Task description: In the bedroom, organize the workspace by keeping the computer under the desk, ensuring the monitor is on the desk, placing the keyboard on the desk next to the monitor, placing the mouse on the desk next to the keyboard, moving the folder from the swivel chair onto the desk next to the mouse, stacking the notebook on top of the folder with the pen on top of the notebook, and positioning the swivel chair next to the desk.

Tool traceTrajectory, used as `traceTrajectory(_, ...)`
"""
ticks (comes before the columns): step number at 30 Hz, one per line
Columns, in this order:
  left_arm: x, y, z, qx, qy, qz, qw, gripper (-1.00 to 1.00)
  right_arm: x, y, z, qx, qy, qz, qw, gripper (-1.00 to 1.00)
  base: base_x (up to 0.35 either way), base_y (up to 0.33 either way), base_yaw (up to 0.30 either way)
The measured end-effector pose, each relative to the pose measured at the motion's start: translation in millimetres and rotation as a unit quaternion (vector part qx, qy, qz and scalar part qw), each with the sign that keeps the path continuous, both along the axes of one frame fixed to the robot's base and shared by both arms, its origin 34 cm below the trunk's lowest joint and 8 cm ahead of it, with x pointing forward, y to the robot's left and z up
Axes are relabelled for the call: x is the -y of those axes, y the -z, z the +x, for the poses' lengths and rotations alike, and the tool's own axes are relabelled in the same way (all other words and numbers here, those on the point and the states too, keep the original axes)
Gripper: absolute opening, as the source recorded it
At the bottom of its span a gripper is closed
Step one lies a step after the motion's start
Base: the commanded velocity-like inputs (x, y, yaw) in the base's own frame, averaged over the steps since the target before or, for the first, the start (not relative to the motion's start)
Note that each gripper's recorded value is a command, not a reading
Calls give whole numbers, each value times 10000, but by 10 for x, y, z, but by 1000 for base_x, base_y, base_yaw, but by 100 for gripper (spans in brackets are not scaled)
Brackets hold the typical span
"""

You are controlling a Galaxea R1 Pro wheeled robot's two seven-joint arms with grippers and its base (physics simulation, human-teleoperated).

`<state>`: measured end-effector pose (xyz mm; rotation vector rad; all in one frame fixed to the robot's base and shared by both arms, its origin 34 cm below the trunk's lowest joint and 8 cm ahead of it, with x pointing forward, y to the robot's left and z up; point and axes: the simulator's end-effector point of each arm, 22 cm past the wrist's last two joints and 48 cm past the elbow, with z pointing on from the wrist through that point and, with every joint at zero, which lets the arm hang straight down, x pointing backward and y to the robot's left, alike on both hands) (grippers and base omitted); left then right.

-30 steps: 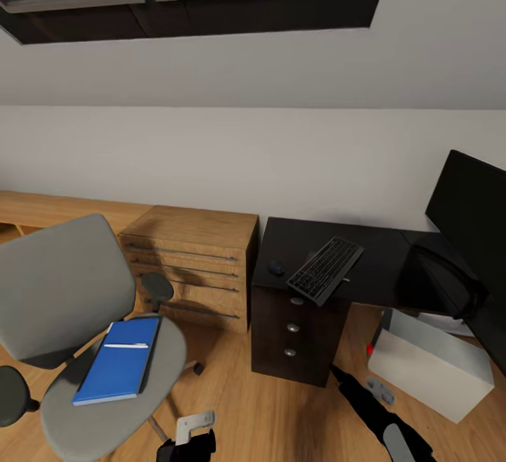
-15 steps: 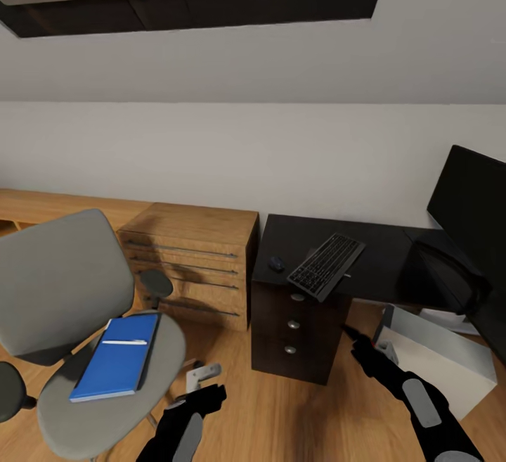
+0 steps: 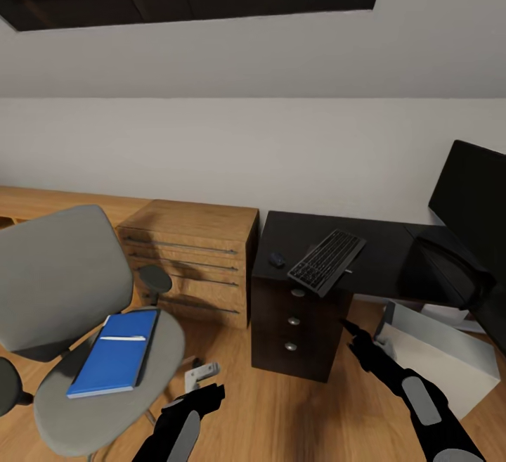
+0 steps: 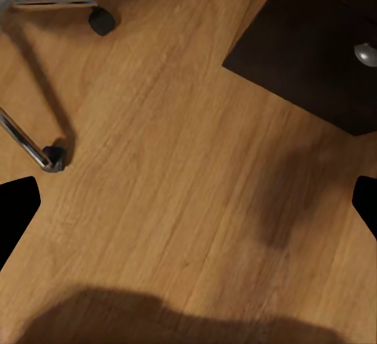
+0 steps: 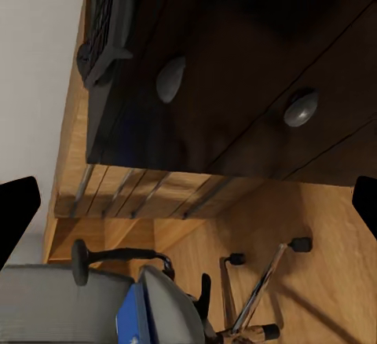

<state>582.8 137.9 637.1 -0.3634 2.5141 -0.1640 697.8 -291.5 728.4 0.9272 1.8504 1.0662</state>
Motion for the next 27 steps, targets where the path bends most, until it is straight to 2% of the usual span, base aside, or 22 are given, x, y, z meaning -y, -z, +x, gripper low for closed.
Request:
traceTrajectory(5,20,86,-7,1,19,2,10000,100,-62,76,-7,26,-90,11,10000,100,0,0,0)
traceTrajectory(6,127,81,-12,46,190,46,9998,100,-160,113,-20,-11,-243,-25,9997,100,0,0,0)
traceTrajectory(9,251,49,13,180,394,162,9989,100,-230,160,-22,-18,-362,-80,9993,100,0,0,0)
traceTrajectory(11,251,-204,176,530,314,170,9980,100,-230,187,-20,-10,-369,-91,9993,100,0,0,0)
traceTrajectory(13,236,-329,206,707,240,150,9971,100,-228,217,-20,-4,-369,-91,9993,100,0,0,0)
traceTrajectory(18,198,-399,151,879,148,112,9960,100,-232,299,-25,6,-379,-93,9992,100,0,0,0)
traceTrajectory(27,172,-313,117,962,99,101,9953,100,-249,289,37,230,-484,-247,9983,100,0,0,0)
